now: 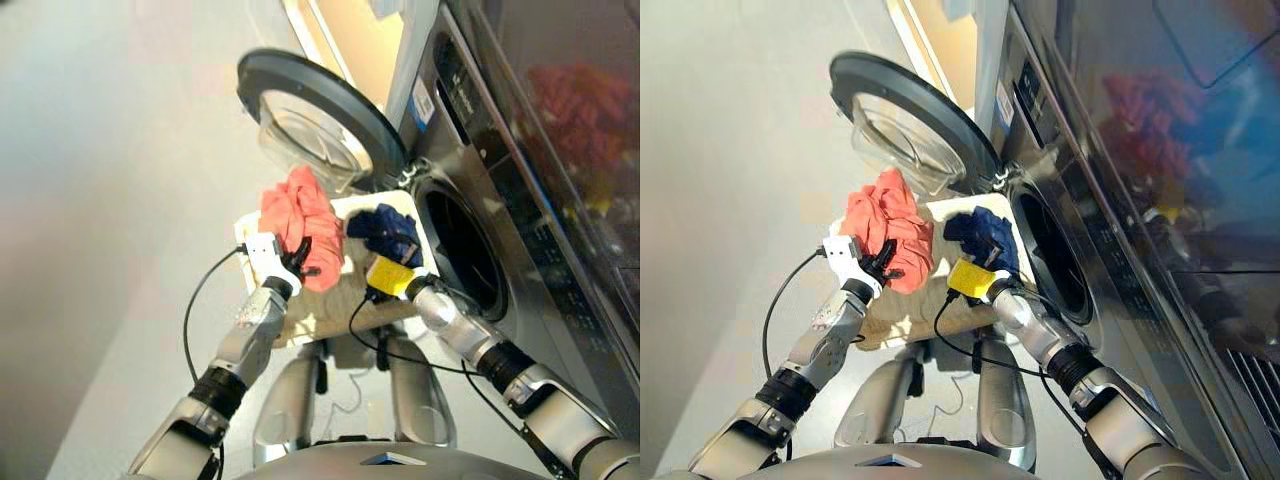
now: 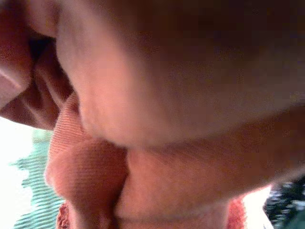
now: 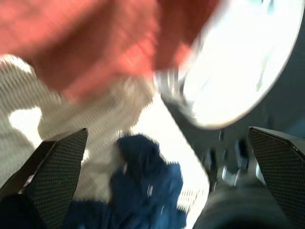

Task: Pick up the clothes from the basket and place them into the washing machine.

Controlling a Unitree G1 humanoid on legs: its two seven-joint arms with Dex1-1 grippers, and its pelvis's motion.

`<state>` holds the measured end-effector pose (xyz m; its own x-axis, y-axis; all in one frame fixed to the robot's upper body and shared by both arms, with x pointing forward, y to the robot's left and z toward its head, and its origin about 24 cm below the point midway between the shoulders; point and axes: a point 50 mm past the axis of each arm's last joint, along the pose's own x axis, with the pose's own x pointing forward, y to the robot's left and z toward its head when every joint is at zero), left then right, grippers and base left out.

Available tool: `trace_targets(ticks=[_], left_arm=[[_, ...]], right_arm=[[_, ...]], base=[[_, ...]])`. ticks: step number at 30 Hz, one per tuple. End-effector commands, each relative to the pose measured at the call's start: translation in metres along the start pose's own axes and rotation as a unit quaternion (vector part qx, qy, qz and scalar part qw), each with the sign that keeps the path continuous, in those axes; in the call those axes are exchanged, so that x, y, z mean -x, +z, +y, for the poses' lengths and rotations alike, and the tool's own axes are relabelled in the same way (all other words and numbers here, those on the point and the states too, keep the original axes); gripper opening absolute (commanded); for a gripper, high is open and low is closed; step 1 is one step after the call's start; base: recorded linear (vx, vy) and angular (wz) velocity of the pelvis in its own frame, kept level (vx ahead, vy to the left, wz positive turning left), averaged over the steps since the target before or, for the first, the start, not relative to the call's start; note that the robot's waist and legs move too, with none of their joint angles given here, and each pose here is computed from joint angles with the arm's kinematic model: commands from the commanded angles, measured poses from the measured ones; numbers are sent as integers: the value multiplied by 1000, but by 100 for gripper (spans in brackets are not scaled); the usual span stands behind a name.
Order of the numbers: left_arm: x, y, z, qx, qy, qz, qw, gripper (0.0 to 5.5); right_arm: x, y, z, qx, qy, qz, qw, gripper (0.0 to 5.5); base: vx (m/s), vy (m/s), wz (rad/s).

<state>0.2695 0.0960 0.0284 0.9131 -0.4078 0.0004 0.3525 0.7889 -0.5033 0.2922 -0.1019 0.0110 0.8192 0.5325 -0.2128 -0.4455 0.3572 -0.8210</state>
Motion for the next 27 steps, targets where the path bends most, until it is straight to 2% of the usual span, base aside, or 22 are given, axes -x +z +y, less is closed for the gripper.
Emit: trace_targets(ticks=[1, 7, 14, 18, 19, 20, 21, 22, 23, 24, 27], left_arm=[[2, 4, -26, 57, -69, -17, 996, 0], [11, -7, -45, 138, -108, 15, 984, 0], [17, -23, -62, 187, -141, 62, 970, 0], [18, -26, -71, 189, -171, 82, 964, 0], [18, -26, -72, 186, -175, 84, 963, 0], [18, -28, -73, 183, -180, 89, 962, 0], [17, -27, -74, 180, -184, 89, 962, 0], [17, -27, -74, 177, -187, 89, 962, 110], [17, -26, -75, 172, -190, 89, 963, 317], [16, -24, -74, 166, -191, 86, 963, 550], [15, -21, -73, 155, -192, 81, 966, 550]], right_arm=[[-12, 36, -5, 41, -12, -85, 995, 550], [-23, 56, -23, 88, -63, -121, 987, 550], [-30, 73, -30, 101, -97, -149, 979, 550], [-33, 84, -31, 76, -95, -169, 978, 550], [-34, 87, -30, 62, -89, -174, 979, 403], [-34, 90, -29, 46, -82, -180, 979, 132], [-33, 92, -30, 33, -84, -186, 978, 0], [-33, 94, -29, 17, -82, -189, 978, 0], [-32, 95, -29, -12, -85, -191, 978, 0], [-32, 95, -30, -29, -85, -191, 977, 0], [-31, 96, -26, -88, -83, -191, 974, 0]], base=[[0, 0, 0], [0, 0, 0], [0, 0, 0], [0, 0, 0], [0, 0, 0], [0, 0, 0], [0, 0, 0], [0, 0, 0], [0, 0, 0], [0, 0, 0], [0, 0, 0]])
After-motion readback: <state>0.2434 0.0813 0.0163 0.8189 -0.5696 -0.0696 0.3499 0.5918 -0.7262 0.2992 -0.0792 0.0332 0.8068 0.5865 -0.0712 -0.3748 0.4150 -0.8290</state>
